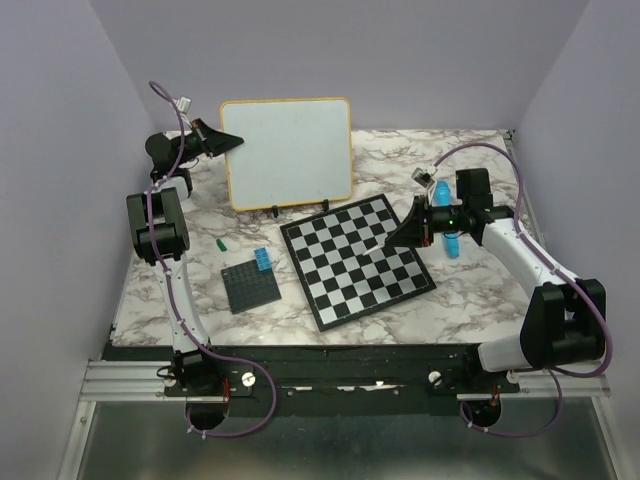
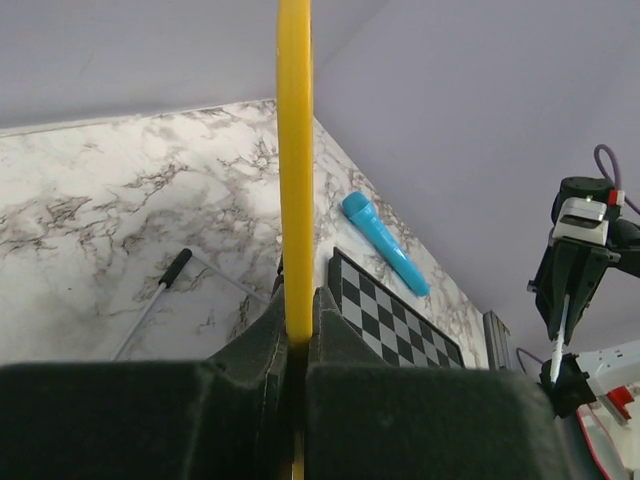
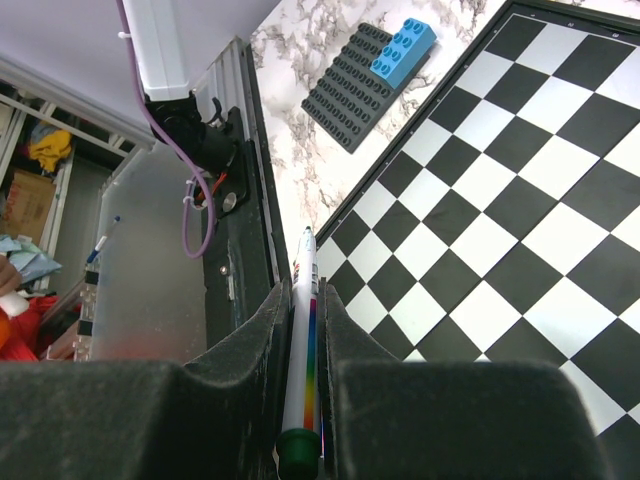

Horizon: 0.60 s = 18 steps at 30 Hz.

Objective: Write a sentence on the whiteboard
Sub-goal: Pick up the whiteboard from the whiteboard stand.

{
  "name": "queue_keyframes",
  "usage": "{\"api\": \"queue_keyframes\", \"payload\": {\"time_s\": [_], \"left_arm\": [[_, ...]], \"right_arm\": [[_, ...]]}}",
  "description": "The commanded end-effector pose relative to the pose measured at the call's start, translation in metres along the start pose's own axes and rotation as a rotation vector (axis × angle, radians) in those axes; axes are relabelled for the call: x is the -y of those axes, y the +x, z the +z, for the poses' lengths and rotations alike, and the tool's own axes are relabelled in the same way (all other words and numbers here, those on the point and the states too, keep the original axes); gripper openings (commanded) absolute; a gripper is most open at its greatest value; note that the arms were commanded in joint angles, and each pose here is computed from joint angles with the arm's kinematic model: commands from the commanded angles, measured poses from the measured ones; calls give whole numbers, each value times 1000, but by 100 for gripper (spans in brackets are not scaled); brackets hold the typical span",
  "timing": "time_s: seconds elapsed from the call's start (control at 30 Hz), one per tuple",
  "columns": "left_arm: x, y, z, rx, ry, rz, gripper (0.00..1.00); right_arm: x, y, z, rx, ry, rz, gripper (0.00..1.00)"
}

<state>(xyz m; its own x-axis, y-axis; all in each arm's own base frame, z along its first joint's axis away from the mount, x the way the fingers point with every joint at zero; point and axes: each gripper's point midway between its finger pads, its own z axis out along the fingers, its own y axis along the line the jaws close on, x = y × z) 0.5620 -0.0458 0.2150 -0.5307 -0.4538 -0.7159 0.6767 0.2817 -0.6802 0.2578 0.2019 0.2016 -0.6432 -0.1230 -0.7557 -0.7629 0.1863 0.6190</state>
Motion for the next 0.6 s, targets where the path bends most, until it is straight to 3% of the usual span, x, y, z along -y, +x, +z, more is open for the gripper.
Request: {"api": "queue_keyframes", "payload": {"time_s": [0.0,0.33,0.57], "left_arm": [[73,-64,3,138,86,245,0],[128,-94,3,246,110,289,0],[161,-94,3,293,144,270,0]], "right_arm": [[-6,-11,-4,12,4,-53,1],[-10,-14,-6,17,14,-77,1],[-16,-21,-11,33,23,-107,1]]}}
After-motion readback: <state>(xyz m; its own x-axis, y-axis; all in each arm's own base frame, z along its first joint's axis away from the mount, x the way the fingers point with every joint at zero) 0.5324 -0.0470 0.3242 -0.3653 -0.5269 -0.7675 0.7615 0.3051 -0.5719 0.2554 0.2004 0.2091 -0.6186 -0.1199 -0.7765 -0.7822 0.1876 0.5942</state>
